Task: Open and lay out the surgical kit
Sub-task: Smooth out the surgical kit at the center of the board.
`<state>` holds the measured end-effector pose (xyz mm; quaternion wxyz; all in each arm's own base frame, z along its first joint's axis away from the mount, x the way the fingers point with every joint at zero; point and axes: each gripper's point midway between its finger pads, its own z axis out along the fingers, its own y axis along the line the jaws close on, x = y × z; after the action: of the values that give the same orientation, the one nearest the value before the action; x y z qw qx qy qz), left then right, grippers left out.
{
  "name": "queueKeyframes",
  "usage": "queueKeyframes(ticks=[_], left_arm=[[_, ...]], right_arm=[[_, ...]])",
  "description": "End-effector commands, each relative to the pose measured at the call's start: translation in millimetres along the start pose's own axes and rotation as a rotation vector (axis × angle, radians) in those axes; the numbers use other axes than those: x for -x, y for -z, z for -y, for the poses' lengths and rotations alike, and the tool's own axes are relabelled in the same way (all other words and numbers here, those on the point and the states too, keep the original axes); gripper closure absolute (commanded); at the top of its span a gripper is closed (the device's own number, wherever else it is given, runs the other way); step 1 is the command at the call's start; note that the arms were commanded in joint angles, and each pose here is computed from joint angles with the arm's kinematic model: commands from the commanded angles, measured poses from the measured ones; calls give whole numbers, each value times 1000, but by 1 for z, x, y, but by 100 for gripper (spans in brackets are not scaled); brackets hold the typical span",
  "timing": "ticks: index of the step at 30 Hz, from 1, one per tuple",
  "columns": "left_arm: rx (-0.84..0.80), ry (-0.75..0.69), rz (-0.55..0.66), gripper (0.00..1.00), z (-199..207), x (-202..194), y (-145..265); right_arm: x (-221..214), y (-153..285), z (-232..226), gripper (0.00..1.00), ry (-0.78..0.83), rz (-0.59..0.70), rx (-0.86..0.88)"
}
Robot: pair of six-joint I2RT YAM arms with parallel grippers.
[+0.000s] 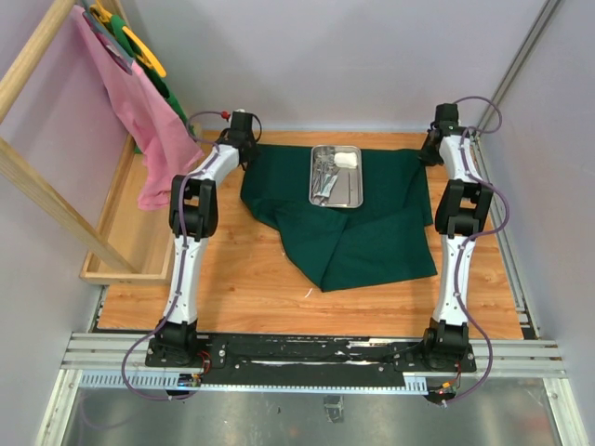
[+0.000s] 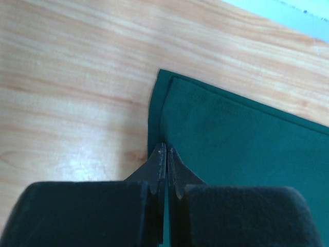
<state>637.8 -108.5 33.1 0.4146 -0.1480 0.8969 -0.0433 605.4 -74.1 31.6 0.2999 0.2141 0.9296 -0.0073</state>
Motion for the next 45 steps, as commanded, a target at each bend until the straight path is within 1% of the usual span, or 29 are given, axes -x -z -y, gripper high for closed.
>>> queueKeyframes(ticks=[1,5,9,10,11,12,13,14,15,17,18,21,23,25,26,28,31,35,38,42,43,44,45], left_arm=[[78,21,-68,100,-39,-14,-23],[39,70,-56,100,-40,-4,-30],[6,99,-37,100,-38,5,-33],[1,100,-36,100,-38,5,-34],[-6,99,-39,100,-37,7,-32],[-13,100,-43,99,-36,7,-30],[-22,100,-45,94,-34,8,-26],[-35,102,-45,88,-32,9,-21],[-55,103,-37,80,-28,14,-15],[-97,107,-8,62,-20,26,-1],[-114,106,2,56,-16,33,6],[-151,97,26,50,-3,56,32],[-176,99,39,48,5,64,51],[-200,105,43,47,11,64,71],[-210,105,43,47,15,63,81],[-216,100,16,47,19,48,98],[-244,91,16,46,25,33,129],[-292,87,16,47,29,9,168],[-335,83,27,47,29,-4,202],[-378,84,30,47,29,-23,233],[-383,84,23,47,28,-31,238],[-399,84,27,47,29,-33,244],[-407,84,26,47,30,-36,248]], right_arm=[[7,-23,22,99,-92,20,3],[20,-27,19,99,-139,62,60],[41,-28,9,98,-167,117,163],[47,-26,6,94,-172,133,195],[53,-22,5,84,-178,142,222],[57,-16,4,70,-183,150,242],[62,-8,4,53,-185,156,257],[66,3,5,41,-186,167,262],[70,14,7,33,-183,179,265],[79,42,8,28,-178,222,279],[86,59,9,26,-175,250,285],[94,105,10,24,-169,285,305],[83,135,9,24,-166,265,316],[56,151,11,24,-171,213,321],[29,150,17,24,-170,164,299],[-14,158,31,24,-160,109,253],[-74,158,52,24,-140,29,182],[-146,148,62,25,-145,-97,168],[-187,142,72,25,-132,-166,137],[-232,139,84,27,-102,-234,84],[-242,139,86,28,-94,-253,74],[-249,139,87,32,-86,-267,64],[-258,141,87,40,-75,-285,55]])
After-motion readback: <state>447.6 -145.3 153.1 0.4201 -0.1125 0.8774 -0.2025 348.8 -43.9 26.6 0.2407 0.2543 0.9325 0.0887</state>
